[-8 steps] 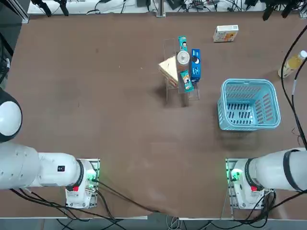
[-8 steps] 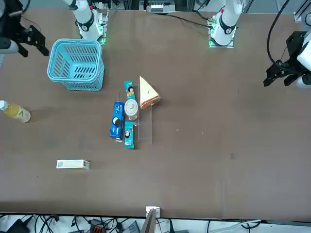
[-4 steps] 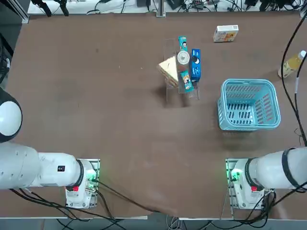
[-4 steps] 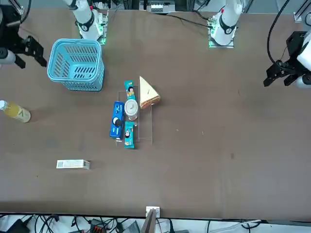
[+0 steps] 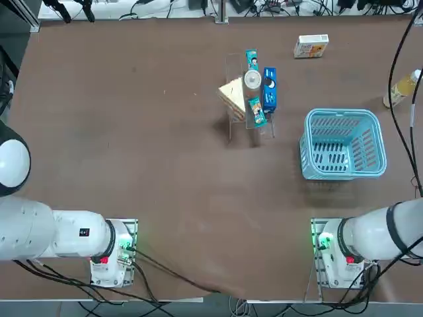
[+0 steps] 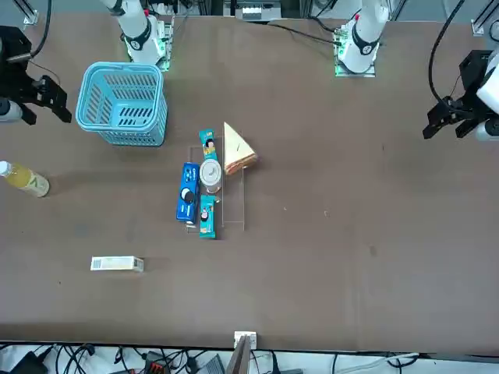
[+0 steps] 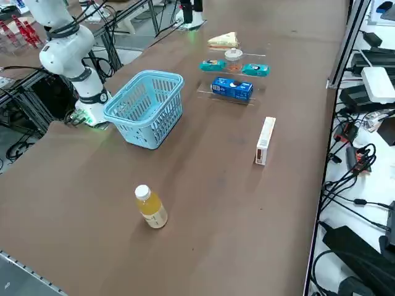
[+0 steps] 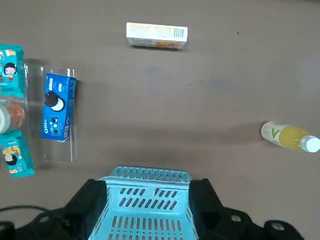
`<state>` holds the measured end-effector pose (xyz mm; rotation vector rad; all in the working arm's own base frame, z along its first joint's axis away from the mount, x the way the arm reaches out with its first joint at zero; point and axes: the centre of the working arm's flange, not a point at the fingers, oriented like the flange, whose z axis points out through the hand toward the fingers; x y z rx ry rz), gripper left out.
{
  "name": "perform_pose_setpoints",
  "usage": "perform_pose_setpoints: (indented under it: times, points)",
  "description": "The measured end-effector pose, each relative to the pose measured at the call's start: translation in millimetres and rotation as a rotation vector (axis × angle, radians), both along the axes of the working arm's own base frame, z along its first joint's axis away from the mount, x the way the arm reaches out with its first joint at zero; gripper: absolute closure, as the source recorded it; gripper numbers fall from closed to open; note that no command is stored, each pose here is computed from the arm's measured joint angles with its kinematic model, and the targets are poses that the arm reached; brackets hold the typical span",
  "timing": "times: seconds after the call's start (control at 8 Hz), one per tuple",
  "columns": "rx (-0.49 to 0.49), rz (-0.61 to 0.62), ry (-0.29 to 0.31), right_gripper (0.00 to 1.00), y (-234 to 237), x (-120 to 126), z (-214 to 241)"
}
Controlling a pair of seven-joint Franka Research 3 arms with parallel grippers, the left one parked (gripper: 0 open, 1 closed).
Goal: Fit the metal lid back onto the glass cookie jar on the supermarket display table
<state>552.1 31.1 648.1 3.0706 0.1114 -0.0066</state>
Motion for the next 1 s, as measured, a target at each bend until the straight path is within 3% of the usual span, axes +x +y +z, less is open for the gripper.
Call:
perform_pose_setpoints:
  times: [0.62, 1.0]
  points:
    - [0.070, -0.074, 0.017, 0.00, -35, 2, -5]
    - [0.072, -0.068, 0.030, 0.00, -30, 4, -10]
